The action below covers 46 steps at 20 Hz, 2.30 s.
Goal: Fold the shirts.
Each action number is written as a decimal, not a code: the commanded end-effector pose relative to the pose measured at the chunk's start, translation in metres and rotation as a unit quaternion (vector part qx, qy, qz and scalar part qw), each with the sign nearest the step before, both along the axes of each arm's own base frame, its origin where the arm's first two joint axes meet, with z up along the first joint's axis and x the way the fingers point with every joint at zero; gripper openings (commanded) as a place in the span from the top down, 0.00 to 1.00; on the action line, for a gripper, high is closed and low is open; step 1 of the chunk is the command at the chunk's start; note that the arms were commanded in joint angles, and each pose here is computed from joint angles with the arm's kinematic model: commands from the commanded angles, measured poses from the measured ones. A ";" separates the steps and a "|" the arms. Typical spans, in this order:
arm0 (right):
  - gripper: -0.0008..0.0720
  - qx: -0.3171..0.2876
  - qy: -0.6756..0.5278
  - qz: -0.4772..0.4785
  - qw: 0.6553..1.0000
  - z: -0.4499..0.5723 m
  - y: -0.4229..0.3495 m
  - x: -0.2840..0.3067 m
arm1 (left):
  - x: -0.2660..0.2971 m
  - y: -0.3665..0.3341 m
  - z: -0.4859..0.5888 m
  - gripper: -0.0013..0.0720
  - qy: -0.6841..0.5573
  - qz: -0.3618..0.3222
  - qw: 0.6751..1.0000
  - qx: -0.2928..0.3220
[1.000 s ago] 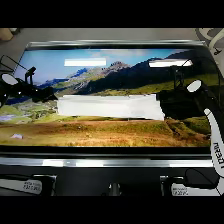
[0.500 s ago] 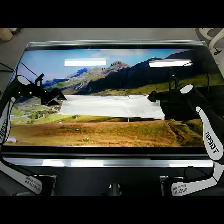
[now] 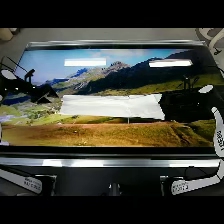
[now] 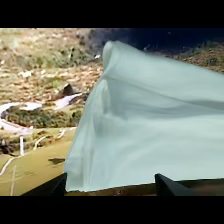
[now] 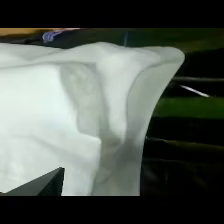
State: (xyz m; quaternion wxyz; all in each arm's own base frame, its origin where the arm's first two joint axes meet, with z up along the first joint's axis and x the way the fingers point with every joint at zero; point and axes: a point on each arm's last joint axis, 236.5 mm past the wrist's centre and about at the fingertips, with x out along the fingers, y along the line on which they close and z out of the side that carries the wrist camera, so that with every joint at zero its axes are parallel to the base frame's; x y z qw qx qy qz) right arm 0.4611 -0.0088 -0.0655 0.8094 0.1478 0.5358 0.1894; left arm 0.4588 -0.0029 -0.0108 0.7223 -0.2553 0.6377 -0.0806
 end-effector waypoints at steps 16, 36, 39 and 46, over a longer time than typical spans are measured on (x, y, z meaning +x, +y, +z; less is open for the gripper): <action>0.96 0.161 -0.064 0.036 0.984 0.080 0.106 0.025 | 0.009 -0.219 0.088 0.93 -0.199 -0.161 0.966 -0.024; 0.96 0.087 -0.175 0.105 0.975 0.257 0.128 -0.074 | -0.055 -0.471 -0.014 0.95 -0.081 -0.153 0.941 -0.290; 0.96 0.101 -0.178 0.113 0.972 0.239 0.173 -0.049 | 0.006 -0.376 0.032 0.95 -0.167 -0.146 0.953 -0.209; 0.81 0.190 -0.090 0.130 0.969 0.111 0.358 -0.028 | 0.019 -0.161 0.202 0.95 -0.313 -0.090 0.942 -0.081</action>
